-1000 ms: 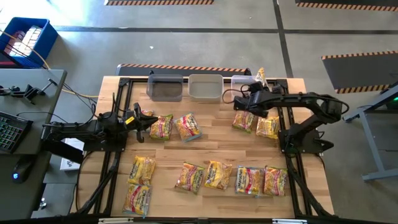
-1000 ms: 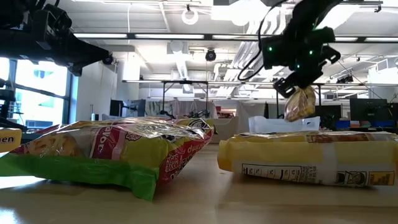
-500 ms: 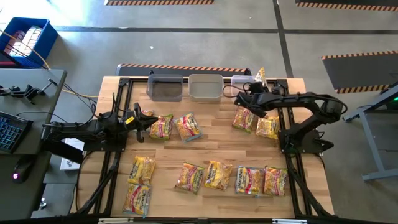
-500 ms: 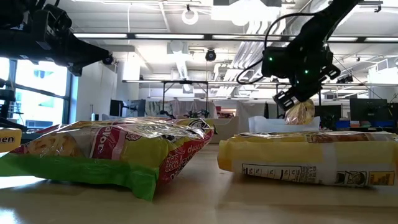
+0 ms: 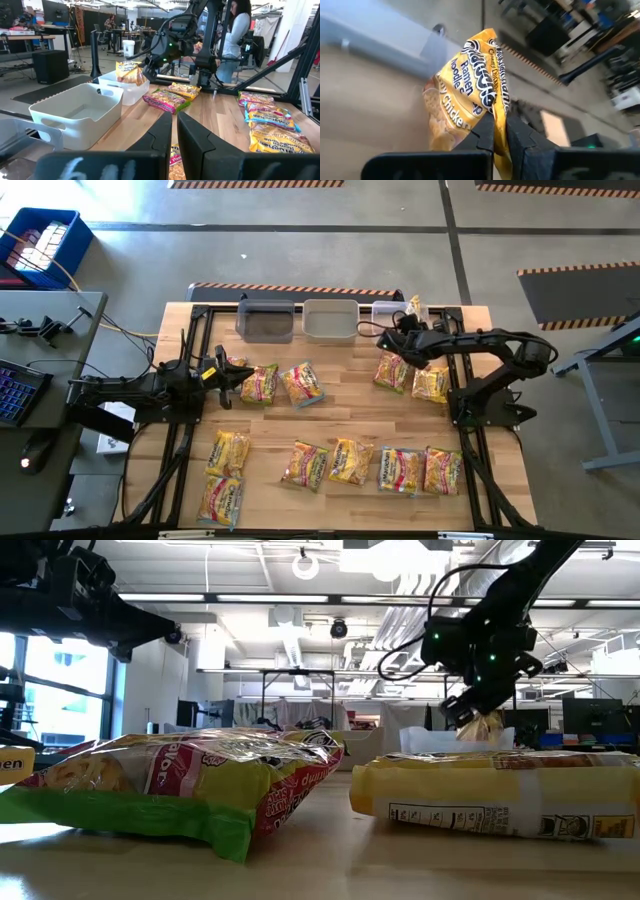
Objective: Sort Maruchan noodles
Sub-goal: Put the yellow noodle pack into the transparent bin
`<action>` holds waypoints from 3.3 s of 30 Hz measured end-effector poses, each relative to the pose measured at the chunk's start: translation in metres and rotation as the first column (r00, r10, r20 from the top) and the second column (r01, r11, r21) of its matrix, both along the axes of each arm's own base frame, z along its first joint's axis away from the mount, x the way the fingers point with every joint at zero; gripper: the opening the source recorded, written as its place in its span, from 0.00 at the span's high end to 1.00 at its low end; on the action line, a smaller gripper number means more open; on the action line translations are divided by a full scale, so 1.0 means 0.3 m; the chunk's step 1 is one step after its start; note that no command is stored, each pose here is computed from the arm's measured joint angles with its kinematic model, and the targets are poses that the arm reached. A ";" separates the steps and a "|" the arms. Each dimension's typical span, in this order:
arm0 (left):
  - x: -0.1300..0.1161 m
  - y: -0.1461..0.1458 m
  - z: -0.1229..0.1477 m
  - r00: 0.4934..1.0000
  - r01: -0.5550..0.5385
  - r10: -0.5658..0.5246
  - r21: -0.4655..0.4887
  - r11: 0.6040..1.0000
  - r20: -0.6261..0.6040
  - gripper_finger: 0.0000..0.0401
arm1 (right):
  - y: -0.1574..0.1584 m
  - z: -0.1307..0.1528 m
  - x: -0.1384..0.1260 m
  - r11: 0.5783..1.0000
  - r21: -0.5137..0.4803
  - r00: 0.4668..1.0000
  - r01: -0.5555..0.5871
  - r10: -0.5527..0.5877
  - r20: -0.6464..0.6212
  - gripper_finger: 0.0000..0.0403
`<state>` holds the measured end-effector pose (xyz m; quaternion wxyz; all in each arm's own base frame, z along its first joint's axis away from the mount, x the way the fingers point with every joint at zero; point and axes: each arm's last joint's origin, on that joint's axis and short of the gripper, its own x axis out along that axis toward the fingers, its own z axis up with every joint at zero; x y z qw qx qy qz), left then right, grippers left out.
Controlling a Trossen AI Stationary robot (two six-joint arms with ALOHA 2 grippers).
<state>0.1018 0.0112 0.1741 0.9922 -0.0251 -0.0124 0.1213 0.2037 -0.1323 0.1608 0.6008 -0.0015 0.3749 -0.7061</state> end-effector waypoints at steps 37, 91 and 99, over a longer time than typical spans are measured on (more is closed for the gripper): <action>0.000 0.000 -0.001 1.000 0.001 -0.001 -0.002 1.000 -0.001 0.95 | -0.335 0.283 -0.135 0.808 0.577 0.890 -0.119 -0.170 0.422 0.48; 0.000 0.000 0.001 1.000 0.001 -0.001 -0.026 1.000 0.008 0.95 | -0.413 0.275 -0.122 0.706 0.706 0.868 0.066 -0.390 0.309 1.00; 0.000 0.000 -0.001 1.000 0.001 -0.001 -0.032 0.999 0.006 0.95 | -0.407 0.246 -0.134 0.740 0.646 0.866 0.190 -0.436 0.244 1.00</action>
